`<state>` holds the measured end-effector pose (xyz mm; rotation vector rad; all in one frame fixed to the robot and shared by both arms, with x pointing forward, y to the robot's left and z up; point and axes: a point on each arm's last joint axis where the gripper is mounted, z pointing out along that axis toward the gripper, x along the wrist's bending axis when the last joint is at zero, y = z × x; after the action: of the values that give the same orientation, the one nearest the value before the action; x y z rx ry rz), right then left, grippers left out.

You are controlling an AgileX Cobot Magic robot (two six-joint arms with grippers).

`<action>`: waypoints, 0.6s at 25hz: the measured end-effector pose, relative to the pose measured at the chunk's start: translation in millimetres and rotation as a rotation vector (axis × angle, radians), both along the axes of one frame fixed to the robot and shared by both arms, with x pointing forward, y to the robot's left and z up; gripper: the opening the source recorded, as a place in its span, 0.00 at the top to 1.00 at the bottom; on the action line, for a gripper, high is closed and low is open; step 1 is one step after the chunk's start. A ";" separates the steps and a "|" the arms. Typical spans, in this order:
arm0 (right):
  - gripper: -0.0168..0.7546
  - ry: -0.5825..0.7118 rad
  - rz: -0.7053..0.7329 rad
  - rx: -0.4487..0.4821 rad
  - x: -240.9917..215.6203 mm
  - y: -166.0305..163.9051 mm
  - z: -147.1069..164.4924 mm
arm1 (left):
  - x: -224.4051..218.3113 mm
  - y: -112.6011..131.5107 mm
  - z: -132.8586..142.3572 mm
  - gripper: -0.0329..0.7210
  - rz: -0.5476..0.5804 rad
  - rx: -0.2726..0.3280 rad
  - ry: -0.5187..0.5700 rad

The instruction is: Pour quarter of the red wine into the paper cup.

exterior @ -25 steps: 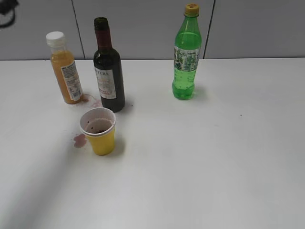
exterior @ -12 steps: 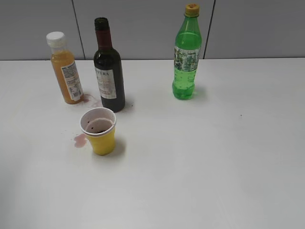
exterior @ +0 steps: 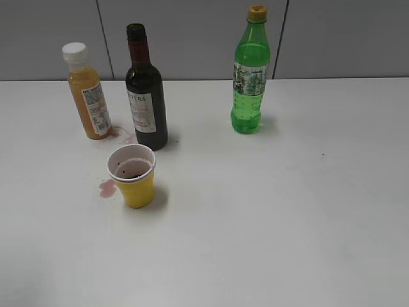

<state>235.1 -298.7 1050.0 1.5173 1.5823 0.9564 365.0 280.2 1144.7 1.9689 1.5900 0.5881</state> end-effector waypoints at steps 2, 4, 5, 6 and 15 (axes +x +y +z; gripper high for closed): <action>0.27 0.000 0.000 0.000 0.0 0.0 0.0 | -23.1 2.2 -12.4 0.17 -0.004 -0.011 -0.015; 0.27 0.000 0.000 0.000 0.0 0.0 0.0 | -44.0 4.9 -22.5 0.17 -0.005 -0.015 -0.047; 0.27 0.000 0.000 0.000 0.0 0.0 0.0 | -55.0 6.6 -27.1 0.17 -0.005 -0.014 -0.071; 0.27 0.000 0.000 0.000 0.0 0.0 0.0 | -65.2 8.5 -31.5 0.17 -0.002 -0.010 -0.097; 0.27 0.000 0.000 0.000 0.0 0.0 0.0 | -121.2 19.0 -68.2 0.17 0.012 0.001 -0.278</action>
<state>235.1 -298.7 1050.0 1.5173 1.5823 0.9564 243.8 299.2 1076.5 1.7889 1.4305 0.8280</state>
